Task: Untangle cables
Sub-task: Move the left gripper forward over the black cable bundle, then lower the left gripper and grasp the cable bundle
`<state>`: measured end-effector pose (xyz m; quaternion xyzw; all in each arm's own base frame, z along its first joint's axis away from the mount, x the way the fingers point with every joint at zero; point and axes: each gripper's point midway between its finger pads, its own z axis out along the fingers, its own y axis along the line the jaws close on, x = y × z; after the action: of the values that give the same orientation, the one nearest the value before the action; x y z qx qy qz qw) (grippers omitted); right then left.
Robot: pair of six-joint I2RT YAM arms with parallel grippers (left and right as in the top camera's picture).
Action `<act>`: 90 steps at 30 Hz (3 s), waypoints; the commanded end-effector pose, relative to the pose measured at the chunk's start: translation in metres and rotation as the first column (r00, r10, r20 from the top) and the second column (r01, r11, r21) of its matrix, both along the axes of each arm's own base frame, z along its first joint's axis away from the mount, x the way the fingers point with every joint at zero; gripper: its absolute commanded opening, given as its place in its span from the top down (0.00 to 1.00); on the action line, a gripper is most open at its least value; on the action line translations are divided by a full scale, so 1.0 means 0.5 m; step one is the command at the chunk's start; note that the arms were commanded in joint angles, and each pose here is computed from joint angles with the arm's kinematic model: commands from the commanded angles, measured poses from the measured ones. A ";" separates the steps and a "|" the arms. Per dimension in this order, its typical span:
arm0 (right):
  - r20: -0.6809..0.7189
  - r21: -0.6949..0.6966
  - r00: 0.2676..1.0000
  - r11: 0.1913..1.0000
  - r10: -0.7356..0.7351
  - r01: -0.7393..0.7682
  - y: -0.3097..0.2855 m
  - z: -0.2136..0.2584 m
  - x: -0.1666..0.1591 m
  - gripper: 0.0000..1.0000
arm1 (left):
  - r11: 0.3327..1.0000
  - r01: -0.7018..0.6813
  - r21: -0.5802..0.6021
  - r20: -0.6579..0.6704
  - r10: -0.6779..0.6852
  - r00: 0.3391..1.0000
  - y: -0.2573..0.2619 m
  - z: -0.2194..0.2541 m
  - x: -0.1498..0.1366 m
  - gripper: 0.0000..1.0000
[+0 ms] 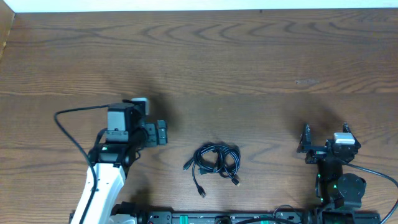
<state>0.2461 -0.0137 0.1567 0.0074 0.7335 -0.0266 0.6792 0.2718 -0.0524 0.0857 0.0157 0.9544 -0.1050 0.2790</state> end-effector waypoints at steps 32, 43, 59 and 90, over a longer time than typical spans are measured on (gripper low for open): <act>-0.001 -0.009 1.000 1.000 -0.005 0.005 -0.001 -0.001 -0.001 0.01 | 0.797 0.601 -0.061 -0.063 -0.604 0.794 -0.221 -0.003 -0.144 0.02; -0.008 -0.008 1.000 1.000 -0.005 0.005 -0.001 -0.004 0.000 0.01 | 0.768 0.636 -0.074 -0.236 -0.633 0.737 -0.192 -0.052 -0.202 0.02; -0.008 -0.009 1.000 1.000 -0.005 0.005 -0.001 -0.004 0.000 0.01 | 0.769 0.633 -0.085 -0.276 -0.629 0.727 -0.190 -0.069 -0.207 0.02; -0.008 -0.008 1.000 1.000 -0.005 0.005 -0.001 -0.004 0.000 0.01 | 0.620 0.781 -0.072 -0.264 -0.767 0.584 -0.237 -0.069 -0.259 0.02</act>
<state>0.2462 -0.0137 0.1565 0.0074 0.7337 -0.0266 0.6789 0.1421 -0.1579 0.0443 0.3829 0.9035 -0.1834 0.0581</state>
